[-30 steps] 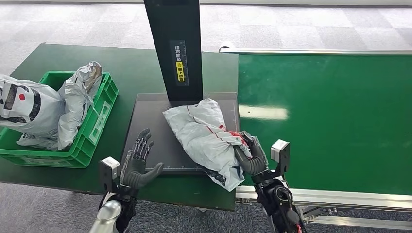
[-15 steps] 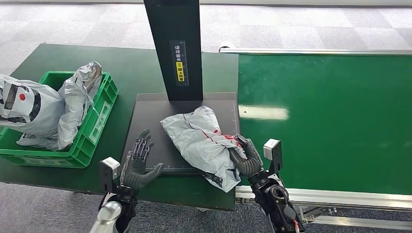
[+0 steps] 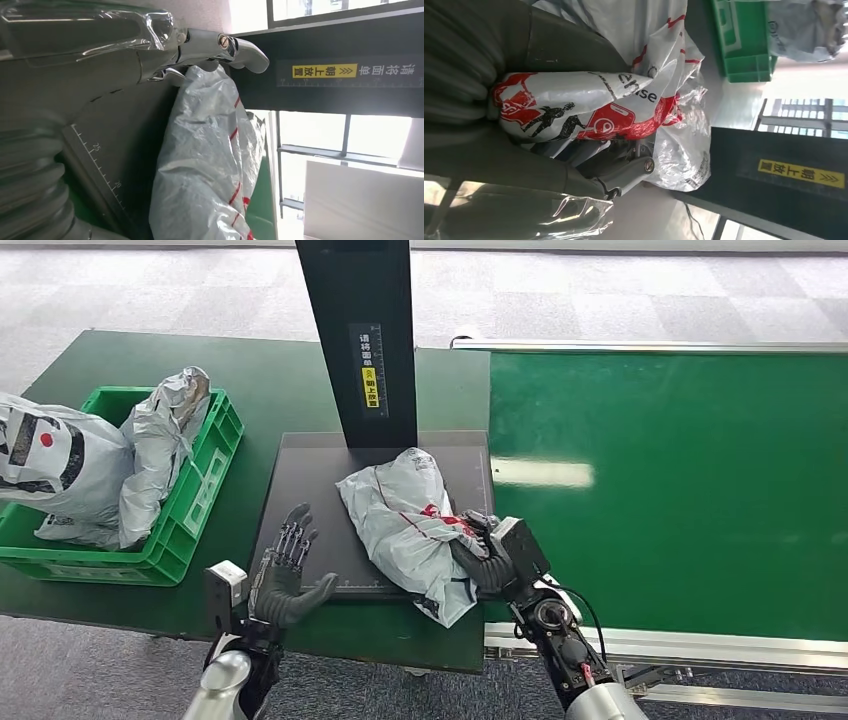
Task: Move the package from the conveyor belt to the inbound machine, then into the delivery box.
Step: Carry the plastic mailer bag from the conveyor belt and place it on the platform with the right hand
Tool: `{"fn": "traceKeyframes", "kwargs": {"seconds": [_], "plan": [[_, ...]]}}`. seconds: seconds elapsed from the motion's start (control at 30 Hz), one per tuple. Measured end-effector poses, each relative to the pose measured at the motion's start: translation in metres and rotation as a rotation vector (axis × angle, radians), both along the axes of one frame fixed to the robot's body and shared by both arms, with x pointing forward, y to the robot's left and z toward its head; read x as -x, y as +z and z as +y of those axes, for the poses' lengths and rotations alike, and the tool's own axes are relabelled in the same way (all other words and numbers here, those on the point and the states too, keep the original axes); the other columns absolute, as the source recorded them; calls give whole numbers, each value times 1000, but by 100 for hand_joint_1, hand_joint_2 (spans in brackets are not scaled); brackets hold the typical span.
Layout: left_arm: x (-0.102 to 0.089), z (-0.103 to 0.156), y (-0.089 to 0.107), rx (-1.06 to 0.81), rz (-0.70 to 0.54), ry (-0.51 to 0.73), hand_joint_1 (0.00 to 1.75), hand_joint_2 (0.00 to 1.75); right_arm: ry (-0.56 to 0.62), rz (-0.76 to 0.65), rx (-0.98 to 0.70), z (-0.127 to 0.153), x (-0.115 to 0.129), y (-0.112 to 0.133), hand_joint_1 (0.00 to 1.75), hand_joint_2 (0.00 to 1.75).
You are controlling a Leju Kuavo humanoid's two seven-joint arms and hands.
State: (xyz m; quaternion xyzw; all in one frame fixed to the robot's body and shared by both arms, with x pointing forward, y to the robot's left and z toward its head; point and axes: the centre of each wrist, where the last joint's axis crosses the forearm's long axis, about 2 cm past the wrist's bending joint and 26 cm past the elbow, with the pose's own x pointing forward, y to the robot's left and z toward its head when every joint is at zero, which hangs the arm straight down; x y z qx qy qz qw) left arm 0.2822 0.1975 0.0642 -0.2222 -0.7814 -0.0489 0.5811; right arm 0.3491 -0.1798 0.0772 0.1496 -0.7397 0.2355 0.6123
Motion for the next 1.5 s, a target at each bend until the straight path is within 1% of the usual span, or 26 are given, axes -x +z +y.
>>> {"fn": "traceKeyframes", "kwargs": {"seconds": [0.03,0.17,0.37,1.23,1.33,1.47,1.5], "plan": [[-1,0,0,1,0,2,0,175,-1,2,24,1,-3,1,0,175],[-1,-1,1,1,0,6,0,175,10,25,86,7,-11,4,0,175],[-2,-3,3,9,-12,16,0,175,41,4,73,9,-14,3,0,175],[-2,-6,4,13,-20,15,0,175,47,23,72,10,-13,-2,0,175],[-3,-6,5,16,-29,23,0,175,17,-27,45,10,-13,-2,0,175],[-4,-6,10,18,-58,39,0,175,-53,-112,-49,11,-10,1,0,175],[-5,-7,12,17,-66,39,0,175,-59,-116,-78,12,-9,2,0,131]]}}
